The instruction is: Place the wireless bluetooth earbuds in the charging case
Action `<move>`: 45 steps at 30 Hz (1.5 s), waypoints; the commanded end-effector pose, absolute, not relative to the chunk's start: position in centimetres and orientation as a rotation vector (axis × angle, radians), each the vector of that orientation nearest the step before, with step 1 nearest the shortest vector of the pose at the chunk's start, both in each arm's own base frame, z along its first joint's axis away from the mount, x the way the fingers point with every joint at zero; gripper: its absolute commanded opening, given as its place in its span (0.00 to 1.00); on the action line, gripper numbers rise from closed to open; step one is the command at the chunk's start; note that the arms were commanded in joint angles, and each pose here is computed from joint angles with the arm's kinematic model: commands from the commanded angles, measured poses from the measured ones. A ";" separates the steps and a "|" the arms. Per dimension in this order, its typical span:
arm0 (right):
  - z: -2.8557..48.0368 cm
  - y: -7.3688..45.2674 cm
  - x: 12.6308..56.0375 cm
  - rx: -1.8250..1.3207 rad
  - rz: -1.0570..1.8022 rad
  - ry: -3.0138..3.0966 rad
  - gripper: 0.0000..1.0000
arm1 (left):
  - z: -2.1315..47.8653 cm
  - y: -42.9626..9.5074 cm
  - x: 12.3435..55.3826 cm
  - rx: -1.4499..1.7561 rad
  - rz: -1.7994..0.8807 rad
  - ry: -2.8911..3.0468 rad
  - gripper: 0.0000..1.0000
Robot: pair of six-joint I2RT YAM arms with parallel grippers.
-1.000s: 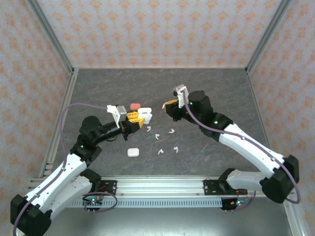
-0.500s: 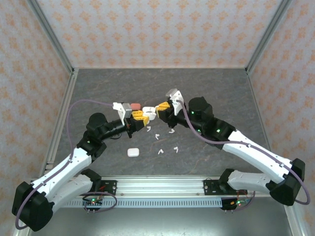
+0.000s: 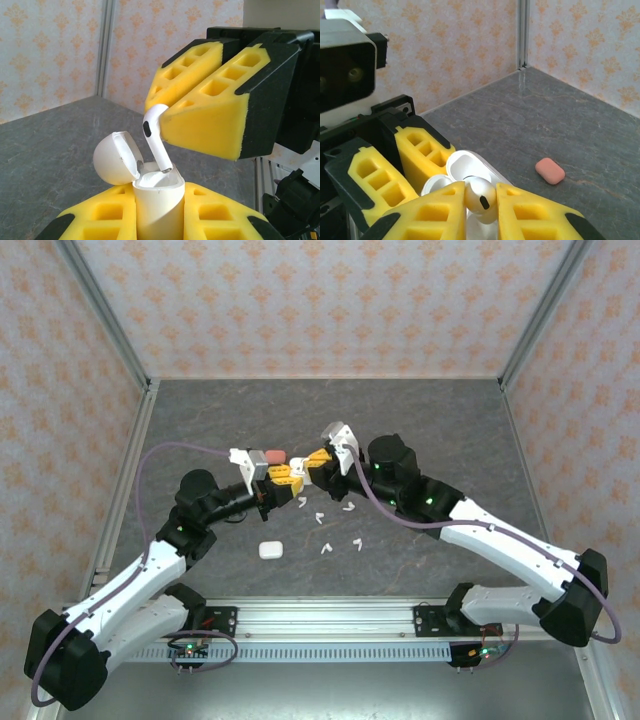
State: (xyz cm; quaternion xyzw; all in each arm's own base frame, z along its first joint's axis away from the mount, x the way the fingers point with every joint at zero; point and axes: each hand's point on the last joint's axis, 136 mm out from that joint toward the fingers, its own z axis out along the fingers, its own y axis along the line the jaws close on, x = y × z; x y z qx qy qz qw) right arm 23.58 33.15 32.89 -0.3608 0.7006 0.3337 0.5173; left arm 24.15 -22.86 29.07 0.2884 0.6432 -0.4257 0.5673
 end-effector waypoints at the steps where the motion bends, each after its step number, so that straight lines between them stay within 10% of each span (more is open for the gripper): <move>1: 34.9 34.3 23.5 -0.882 0.838 1.606 0.19 | 30.3 -23.3 23.4 0.723 -1.011 1.437 0.00; 26: 32.5 34.2 21.9 -0.987 0.847 1.698 0.20 | 30.6 -23.1 23.1 0.727 -0.994 1.425 0.00; 45: 37.6 32.5 23.4 -0.814 0.979 1.694 0.52 | 29.9 -22.7 23.2 0.716 -0.959 1.445 0.00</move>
